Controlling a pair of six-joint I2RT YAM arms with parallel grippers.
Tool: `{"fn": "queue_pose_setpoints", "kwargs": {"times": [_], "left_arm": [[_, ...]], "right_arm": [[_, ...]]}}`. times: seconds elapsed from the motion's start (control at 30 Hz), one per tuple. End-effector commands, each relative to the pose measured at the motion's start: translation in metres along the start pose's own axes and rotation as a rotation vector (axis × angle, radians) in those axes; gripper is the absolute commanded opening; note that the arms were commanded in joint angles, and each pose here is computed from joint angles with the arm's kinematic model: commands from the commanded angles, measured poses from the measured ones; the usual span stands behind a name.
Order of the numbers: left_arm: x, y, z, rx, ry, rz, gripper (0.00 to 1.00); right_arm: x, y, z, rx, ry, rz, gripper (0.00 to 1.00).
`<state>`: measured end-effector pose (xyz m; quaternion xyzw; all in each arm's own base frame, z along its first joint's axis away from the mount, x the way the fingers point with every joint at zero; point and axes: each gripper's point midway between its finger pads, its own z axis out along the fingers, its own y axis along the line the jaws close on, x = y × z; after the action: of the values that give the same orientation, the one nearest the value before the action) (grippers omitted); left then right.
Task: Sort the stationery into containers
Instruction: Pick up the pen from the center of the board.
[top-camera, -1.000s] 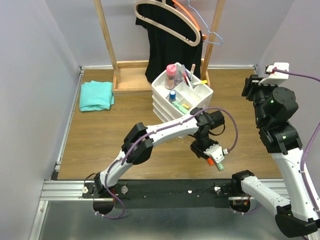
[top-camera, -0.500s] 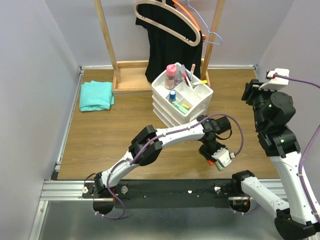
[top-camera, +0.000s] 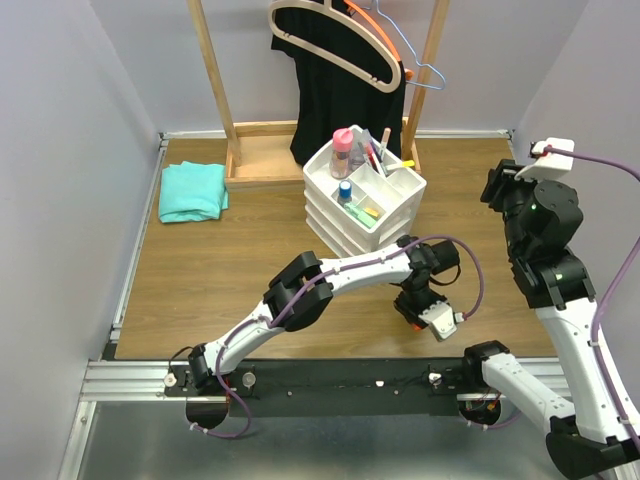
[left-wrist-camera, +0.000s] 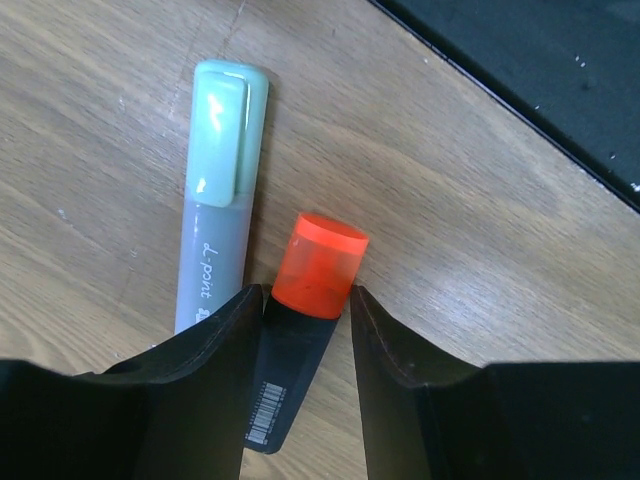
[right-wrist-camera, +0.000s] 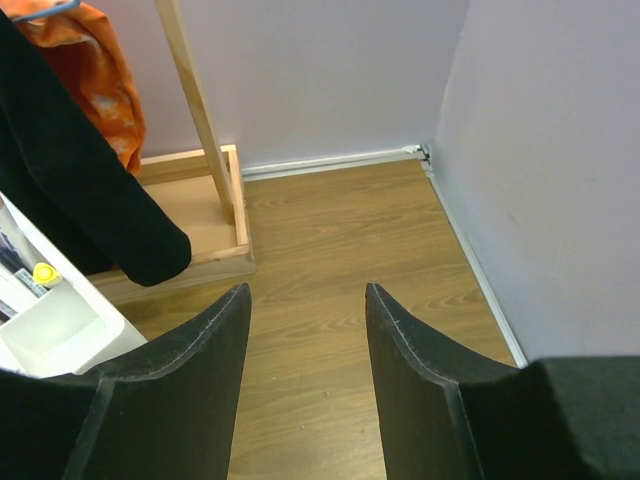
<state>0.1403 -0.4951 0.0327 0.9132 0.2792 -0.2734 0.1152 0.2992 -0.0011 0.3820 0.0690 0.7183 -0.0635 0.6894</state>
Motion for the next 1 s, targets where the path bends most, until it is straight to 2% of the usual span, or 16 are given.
{"fn": "queue_pose_setpoints", "kwargs": {"times": [0.0, 0.27, 0.4, 0.47, 0.5, 0.67, 0.8, 0.83, 0.97], "left_arm": [[0.019, -0.011, 0.014, 0.048, 0.061, 0.0, 0.47], [0.046, -0.031, 0.023, 0.096, 0.141, -0.034, 0.4], [0.045, -0.04, 0.018, 0.127, 0.151, -0.055, 0.19], [0.036, -0.039, 0.002, 0.124, 0.122, -0.069, 0.15], [0.023, -0.036, -0.009, 0.106, 0.082, -0.061, 0.1], [-0.034, -0.024, -0.069, 0.005, -0.022, -0.022, 0.05], [-0.093, -0.008, -0.135, -0.162, -0.137, 0.009, 0.0], [-0.104, -0.003, -0.15, -0.208, -0.172, -0.03, 0.0], [-0.141, 0.016, -0.207, -0.391, -0.283, 0.001, 0.0]], "right_arm": [[0.01, 0.003, 0.004, -0.008, 0.029, 0.018, 0.57], [0.008, 0.008, 0.011, -0.017, 0.041, 0.027, 0.57], [0.002, 0.005, 0.011, -0.009, 0.041, 0.024, 0.57], [-0.002, 0.004, 0.01, -0.003, 0.038, 0.019, 0.57], [-0.003, 0.002, 0.01, 0.001, 0.04, 0.012, 0.57], [-0.015, -0.005, 0.01, 0.027, 0.031, 0.007, 0.57], [-0.01, -0.007, 0.007, 0.023, 0.026, -0.023, 0.56], [-0.008, -0.007, 0.006, 0.02, 0.026, -0.023, 0.56], [0.01, -0.008, 0.006, 0.025, 0.063, -0.038, 0.56]]}}
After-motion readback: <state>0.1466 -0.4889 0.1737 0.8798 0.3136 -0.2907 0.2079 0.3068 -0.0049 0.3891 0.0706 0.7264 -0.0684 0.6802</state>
